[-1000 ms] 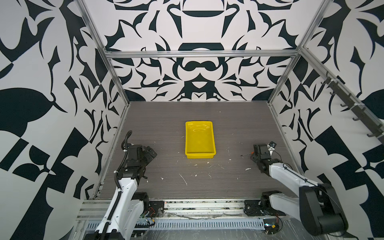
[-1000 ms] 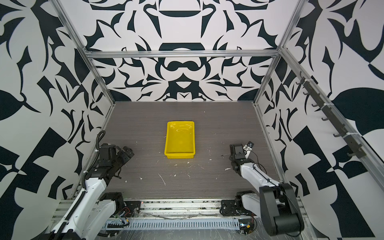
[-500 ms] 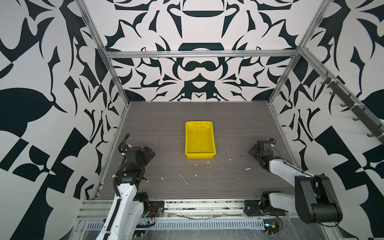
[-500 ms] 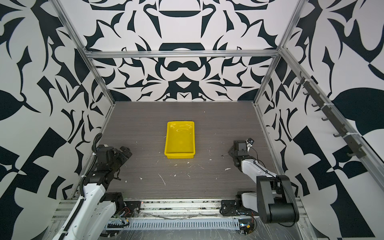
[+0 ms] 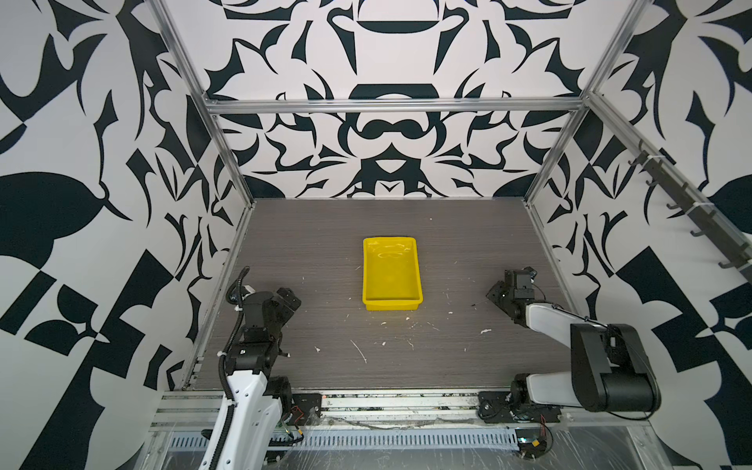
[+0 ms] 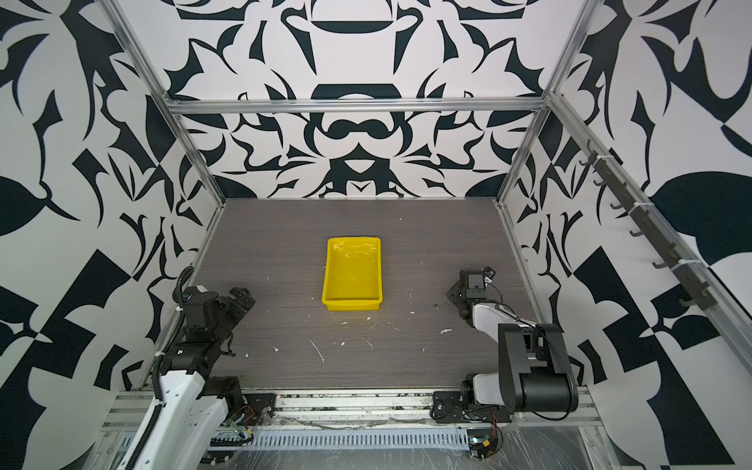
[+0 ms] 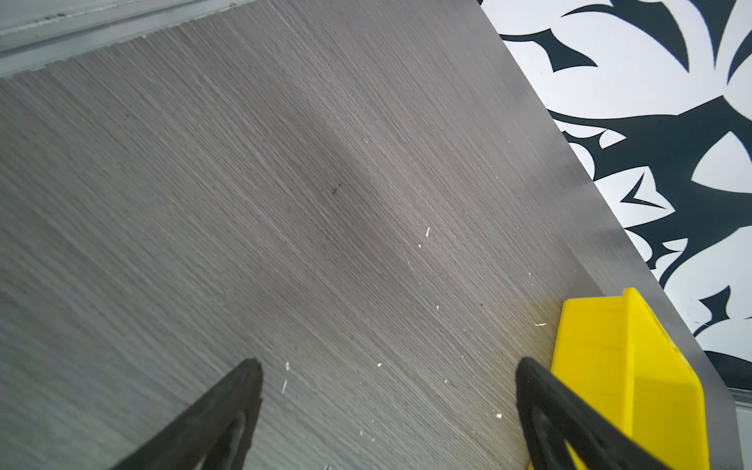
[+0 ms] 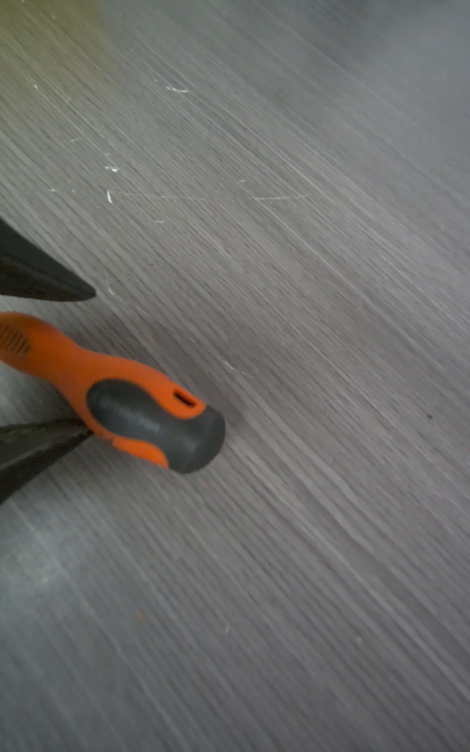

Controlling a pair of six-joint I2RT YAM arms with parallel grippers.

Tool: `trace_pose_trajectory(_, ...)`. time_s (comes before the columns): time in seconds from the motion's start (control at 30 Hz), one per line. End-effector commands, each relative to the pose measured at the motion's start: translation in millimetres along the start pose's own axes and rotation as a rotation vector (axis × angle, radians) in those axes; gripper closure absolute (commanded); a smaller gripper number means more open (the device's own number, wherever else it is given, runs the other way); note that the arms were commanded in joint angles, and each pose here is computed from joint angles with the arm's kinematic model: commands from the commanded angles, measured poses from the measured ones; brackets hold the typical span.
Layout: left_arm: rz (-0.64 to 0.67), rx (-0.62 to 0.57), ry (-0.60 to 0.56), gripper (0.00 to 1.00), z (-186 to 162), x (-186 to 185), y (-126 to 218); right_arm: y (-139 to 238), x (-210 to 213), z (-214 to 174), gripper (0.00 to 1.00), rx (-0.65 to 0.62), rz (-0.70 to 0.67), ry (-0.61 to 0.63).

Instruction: Put the screwdriver in the bin

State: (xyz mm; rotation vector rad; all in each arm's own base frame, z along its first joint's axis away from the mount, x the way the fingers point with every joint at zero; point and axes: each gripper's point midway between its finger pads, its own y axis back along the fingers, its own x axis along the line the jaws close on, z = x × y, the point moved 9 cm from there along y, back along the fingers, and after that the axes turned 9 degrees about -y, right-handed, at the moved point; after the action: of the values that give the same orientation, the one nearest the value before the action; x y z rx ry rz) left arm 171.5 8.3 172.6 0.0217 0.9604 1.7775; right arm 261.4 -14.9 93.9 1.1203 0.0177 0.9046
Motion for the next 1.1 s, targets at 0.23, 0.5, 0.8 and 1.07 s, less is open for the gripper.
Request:
trace_pose_trajectory(0.23,-0.030,0.085,0.057,0.00,-16.7,2.5,-15.0,-3.6,2.0,4.0,0.62,0.020,-0.054,-0.007)
trace_pose_trajectory(0.5,-0.057,0.091,0.066,0.00,-18.8,1.7,-14.0,-3.7,0.0,3.4,0.63,0.022,-0.072,-0.011)
trace_pose_trajectory(0.8,-0.076,0.080,0.068,0.00,-19.3,1.0,-15.0,-13.1,5.2,5.8,0.68,0.079,-0.130,0.006)
trace_pose_trajectory(1.07,-0.394,0.063,-0.109,0.00,-29.0,-27.6,-25.0,-12.5,7.7,4.2,0.83,0.092,-0.089,0.020)
